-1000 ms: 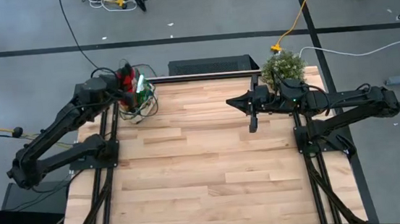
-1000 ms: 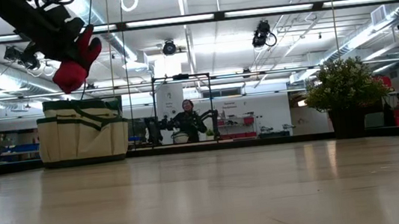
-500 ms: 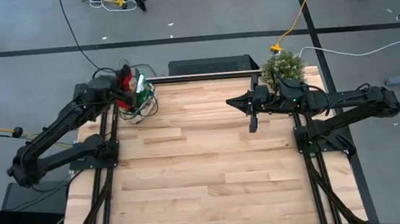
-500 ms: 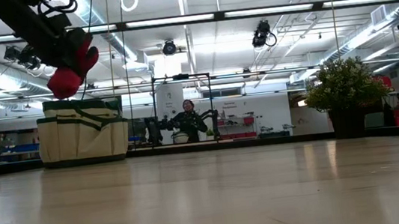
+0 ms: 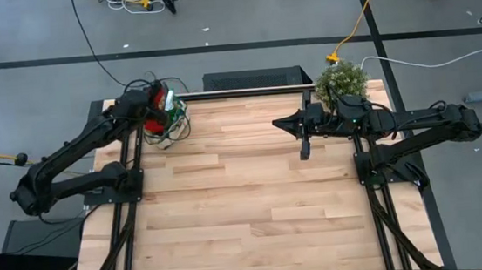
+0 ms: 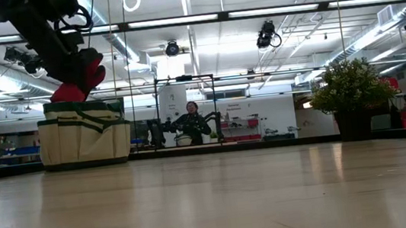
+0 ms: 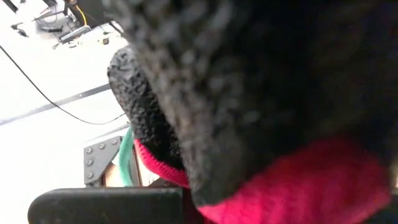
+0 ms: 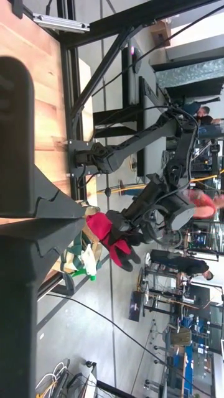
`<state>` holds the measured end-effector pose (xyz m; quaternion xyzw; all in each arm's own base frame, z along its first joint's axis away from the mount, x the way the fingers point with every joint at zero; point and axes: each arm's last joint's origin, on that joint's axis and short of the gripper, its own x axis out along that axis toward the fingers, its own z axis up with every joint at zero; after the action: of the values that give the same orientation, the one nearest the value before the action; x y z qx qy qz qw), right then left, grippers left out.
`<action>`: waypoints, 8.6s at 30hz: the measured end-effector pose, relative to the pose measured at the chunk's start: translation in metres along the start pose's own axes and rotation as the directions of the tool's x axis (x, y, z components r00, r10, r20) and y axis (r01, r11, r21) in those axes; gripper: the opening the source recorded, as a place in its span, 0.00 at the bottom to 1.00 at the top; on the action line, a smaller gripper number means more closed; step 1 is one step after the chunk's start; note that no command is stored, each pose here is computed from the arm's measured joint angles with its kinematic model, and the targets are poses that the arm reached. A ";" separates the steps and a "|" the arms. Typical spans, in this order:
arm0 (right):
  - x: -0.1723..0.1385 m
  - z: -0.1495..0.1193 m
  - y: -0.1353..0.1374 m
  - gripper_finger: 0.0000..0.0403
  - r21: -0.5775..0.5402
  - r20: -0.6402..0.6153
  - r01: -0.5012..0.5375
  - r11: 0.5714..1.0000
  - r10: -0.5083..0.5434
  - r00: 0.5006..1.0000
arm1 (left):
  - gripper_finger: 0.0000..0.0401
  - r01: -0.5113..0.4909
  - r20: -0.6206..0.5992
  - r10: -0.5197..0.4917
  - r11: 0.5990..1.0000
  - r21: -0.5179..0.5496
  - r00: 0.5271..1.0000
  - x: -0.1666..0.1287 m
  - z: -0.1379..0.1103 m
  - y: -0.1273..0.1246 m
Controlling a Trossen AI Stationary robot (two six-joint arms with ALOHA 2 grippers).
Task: Pick & Place Garden tools in Gardening bag
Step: Put the red glove into the gardening bag, then return to Home Position
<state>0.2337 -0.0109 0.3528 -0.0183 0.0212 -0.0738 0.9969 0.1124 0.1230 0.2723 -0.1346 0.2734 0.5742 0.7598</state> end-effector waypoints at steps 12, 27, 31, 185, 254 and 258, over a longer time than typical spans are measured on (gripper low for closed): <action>0.000 0.000 0.000 0.00 0.000 0.000 0.000 1.000 0.000 1.000 | 0.17 -0.009 -0.044 0.007 0.999 -0.042 0.999 0.006 -0.003 -0.003; 0.000 0.000 0.000 0.00 0.000 0.000 0.000 1.000 0.000 1.000 | 0.48 -0.034 -0.113 0.026 0.997 -0.072 0.993 0.005 -0.010 -0.001; 0.000 0.000 0.000 0.00 0.000 0.000 0.000 1.000 0.000 1.000 | 0.58 -0.036 -0.114 0.026 0.996 -0.086 0.993 0.005 -0.010 -0.001; -0.118 -0.184 0.003 0.03 0.047 0.085 -0.206 0.977 0.202 0.976 | 0.08 0.751 0.284 -0.751 0.647 0.133 0.597 -0.042 0.028 -0.069; -0.130 -0.188 0.001 0.03 0.021 0.077 -0.203 0.979 0.201 0.977 | 0.08 0.750 0.285 -0.750 0.648 0.133 0.597 -0.042 0.028 -0.069; -0.130 -0.188 0.001 0.03 0.021 0.077 -0.203 0.979 0.201 0.977 | 0.08 0.747 0.304 -0.742 0.652 0.126 0.597 -0.043 0.030 -0.069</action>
<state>0.0966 0.0027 0.1702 -0.0047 -0.0153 0.0284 0.9995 0.1771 0.0836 0.3134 -0.1440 0.0572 0.2209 0.9629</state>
